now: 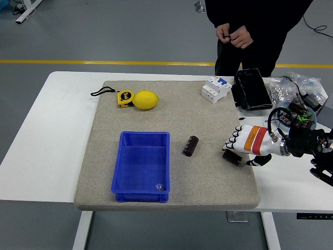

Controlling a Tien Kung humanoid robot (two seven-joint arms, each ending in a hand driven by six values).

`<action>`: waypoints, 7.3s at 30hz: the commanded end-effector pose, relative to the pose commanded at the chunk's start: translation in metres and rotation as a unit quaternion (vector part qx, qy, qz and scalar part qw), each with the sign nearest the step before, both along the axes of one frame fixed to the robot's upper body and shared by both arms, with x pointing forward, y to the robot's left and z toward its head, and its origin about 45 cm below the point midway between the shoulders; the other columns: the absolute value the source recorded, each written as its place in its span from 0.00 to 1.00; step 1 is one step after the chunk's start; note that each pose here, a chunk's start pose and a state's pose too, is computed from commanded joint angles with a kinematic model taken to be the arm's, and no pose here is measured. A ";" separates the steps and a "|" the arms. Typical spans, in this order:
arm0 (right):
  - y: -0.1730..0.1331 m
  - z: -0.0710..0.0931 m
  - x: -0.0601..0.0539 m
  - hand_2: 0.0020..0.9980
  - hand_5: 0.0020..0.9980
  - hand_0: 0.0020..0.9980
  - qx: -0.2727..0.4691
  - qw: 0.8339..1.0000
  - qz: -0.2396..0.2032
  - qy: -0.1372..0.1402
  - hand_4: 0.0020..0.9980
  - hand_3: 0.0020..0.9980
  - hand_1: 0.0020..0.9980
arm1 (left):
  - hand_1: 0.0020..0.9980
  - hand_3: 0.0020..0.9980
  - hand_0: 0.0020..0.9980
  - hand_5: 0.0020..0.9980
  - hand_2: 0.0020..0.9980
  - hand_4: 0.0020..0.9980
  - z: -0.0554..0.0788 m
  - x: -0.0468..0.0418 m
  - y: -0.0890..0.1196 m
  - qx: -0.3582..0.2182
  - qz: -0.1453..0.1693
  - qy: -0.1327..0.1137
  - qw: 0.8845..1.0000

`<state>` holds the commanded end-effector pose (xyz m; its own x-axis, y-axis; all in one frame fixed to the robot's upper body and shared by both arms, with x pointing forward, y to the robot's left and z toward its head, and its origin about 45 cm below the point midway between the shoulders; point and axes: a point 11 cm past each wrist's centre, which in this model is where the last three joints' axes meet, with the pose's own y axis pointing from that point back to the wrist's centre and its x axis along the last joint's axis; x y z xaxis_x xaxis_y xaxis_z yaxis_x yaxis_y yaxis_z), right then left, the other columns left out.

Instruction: Pick up the battery,place it into the box

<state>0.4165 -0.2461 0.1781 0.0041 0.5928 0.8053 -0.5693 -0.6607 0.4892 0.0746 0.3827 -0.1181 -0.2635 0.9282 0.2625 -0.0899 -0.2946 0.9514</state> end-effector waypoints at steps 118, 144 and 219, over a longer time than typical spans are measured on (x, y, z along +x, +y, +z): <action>0.097 0.059 0.014 0.79 0.31 0.81 0.370 0.911 -0.184 0.013 1.00 0.97 0.71 | 0.71 0.64 0.76 0.62 0.73 0.71 0.002 -0.0043 0.011 0.015 0.012 -0.001 1.000; 0.107 0.007 -0.013 0.26 0.58 0.21 0.298 0.905 -0.302 0.028 1.00 0.82 0.16 | 0.71 0.63 0.76 0.62 0.73 0.70 0.001 -0.0152 0.012 0.014 0.006 0.014 1.000; 0.109 -0.039 -0.008 0.25 0.67 0.20 0.281 0.869 -0.404 0.043 1.00 0.72 0.14 | 0.71 0.63 0.76 0.62 0.73 0.71 0.000 -0.0143 0.009 0.011 0.002 0.016 1.000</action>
